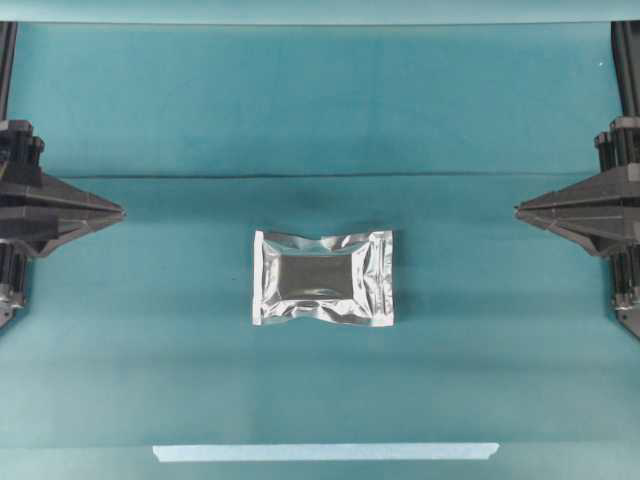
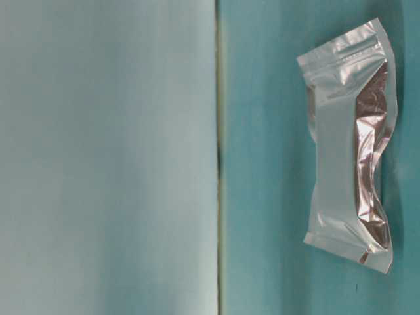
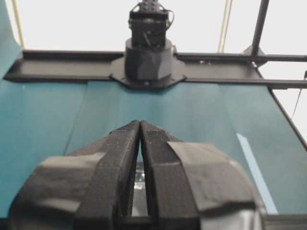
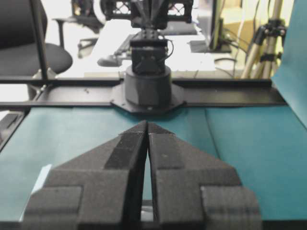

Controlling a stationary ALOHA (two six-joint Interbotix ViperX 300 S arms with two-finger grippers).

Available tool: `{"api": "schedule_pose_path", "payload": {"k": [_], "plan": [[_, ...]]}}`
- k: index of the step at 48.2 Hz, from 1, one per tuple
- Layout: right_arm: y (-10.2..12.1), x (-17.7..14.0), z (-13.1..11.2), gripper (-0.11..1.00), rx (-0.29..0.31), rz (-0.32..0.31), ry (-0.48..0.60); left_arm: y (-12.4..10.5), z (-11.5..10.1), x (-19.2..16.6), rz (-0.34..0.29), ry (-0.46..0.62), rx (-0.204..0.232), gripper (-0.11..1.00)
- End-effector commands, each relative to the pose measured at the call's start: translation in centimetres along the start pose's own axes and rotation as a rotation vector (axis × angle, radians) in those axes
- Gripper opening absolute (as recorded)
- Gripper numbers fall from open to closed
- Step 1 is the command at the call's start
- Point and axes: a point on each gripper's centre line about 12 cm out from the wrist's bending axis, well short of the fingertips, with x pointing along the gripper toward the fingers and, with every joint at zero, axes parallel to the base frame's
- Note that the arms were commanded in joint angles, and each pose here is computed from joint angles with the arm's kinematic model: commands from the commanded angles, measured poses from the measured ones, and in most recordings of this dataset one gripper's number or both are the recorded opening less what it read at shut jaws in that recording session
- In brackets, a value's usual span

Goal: Hand over the silver zip bag and make it stand upright.
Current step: 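Move the right gripper toward the right edge of the silver bag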

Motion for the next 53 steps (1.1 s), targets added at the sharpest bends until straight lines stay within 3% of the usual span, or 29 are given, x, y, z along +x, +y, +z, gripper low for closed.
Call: {"api": "schedule_pose_path", "payload": {"k": [1, 4, 8, 12, 17, 28, 42, 53], "plan": [[0.3, 0.2, 0.7, 0.09, 0.026, 0.016, -0.018, -1.0, 2.4, 0.2, -0.051, -0.069, -0.003, 0.14], [0.3, 0.5, 0.6, 0.05, 0.117, 0.003, 0.010, -1.0, 2.9, 0.4, -0.051, -0.074, -0.003, 0.08], [0.0, 0.9, 0.1, 0.00, 0.300, -0.029, 0.063, -1.0, 3.2, 0.9, -0.050, -0.057, 0.011, 0.00], [-0.4, 1.2, -0.5, 0.00, 0.485, -0.071, 0.095, -1.0, 3.2, 1.1, -0.050, -0.019, 0.017, -0.01], [-0.8, 1.3, -1.1, 0.00, 0.667, -0.115, 0.110, -1.0, 3.1, 1.3, -0.051, 0.025, 0.018, -0.01], [-1.2, 1.9, -2.8, 0.00, 0.925, -0.195, 0.174, -1.0, 2.6, 1.9, -0.050, 0.120, 0.023, -0.01], [-1.6, 2.6, -7.1, 0.00, 1.124, -0.338, 0.314, -0.9, 1.7, 2.4, -0.045, 0.164, 0.024, -0.01], [-1.0, 4.0, -9.9, 0.03, 1.135, -0.391, 0.425, -0.8, 1.8, 2.3, -0.038, 0.165, 0.023, -0.01]]}}
